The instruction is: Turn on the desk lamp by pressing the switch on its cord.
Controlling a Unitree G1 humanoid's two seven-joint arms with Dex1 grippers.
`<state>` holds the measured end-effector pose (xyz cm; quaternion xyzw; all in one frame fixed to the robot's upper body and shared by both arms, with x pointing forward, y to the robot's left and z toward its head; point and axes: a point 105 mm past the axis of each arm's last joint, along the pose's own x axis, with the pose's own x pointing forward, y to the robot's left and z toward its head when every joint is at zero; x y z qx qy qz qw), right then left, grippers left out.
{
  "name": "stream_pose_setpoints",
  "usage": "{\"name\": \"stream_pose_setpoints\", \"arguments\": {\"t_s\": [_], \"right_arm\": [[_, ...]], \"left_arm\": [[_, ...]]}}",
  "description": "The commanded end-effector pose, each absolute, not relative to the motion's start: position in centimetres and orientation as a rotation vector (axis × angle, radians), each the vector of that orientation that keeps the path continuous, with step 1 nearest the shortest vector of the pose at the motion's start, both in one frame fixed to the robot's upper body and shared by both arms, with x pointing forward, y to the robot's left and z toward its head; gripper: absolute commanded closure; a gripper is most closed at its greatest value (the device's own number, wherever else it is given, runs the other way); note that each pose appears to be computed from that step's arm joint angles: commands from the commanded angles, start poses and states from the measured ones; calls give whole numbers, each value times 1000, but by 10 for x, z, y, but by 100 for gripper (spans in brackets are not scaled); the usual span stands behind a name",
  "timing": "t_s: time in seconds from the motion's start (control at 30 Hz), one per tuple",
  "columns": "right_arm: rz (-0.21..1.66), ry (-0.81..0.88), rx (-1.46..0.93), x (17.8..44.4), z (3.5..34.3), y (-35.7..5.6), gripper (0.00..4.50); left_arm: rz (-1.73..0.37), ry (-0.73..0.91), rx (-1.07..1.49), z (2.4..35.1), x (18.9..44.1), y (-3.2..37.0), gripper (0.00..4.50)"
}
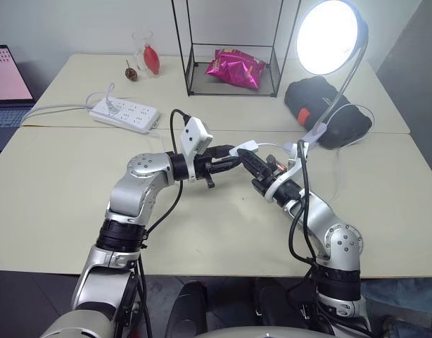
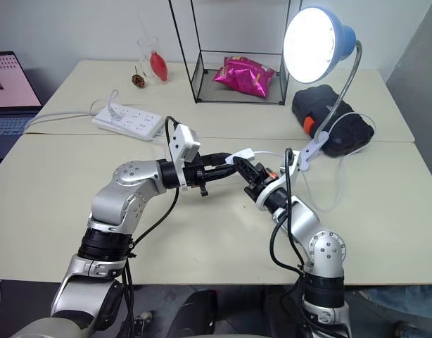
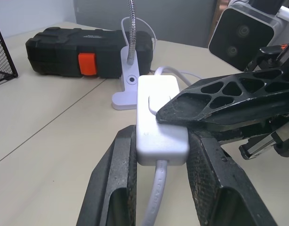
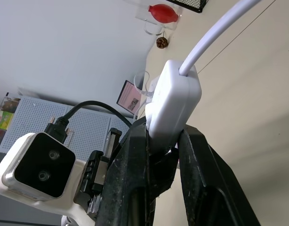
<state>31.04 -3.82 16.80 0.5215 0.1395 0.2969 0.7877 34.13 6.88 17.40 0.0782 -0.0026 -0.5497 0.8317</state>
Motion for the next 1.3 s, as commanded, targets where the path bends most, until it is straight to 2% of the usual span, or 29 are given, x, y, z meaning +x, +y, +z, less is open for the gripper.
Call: {"name": "stream_pose_setpoints", "arguments": {"t_s": [0.03,0.13,0.2,0.23,0.3,0.4,0.47,0.6,0.7,0.77,0.87,1.03,1.3], "right_arm": [[695,260,1135,306,180,-36,367],[715,253,1136,304,182,-35,311],[730,251,1132,302,183,-35,259],[742,251,1128,301,184,-36,252],[762,254,1110,297,184,-38,197],[785,265,1051,291,182,-43,150],[801,280,987,285,178,-48,97],[878,321,598,262,163,-62,6],[927,302,333,252,163,-71,0],[998,267,27,244,164,-76,0],[1036,223,-275,245,168,-91,0],[1010,139,-447,261,187,-112,0],[969,64,-512,273,208,-125,0]], "left_arm": [[-1183,-63,173,188,337,63,341],[-1181,-66,173,189,338,63,341],[-1179,-69,172,189,338,63,341],[-1176,-70,170,190,339,63,341],[-1171,-71,168,190,339,63,341],[-1167,-71,168,189,339,62,341],[-1157,-68,172,187,340,63,341],[-1128,-40,195,177,345,68,341],[-1114,-14,212,166,348,71,341],[-1116,13,243,152,349,74,341],[-1131,38,280,135,347,74,341],[-1128,50,331,116,350,76,341],[-1122,61,315,104,358,74,341]]}}
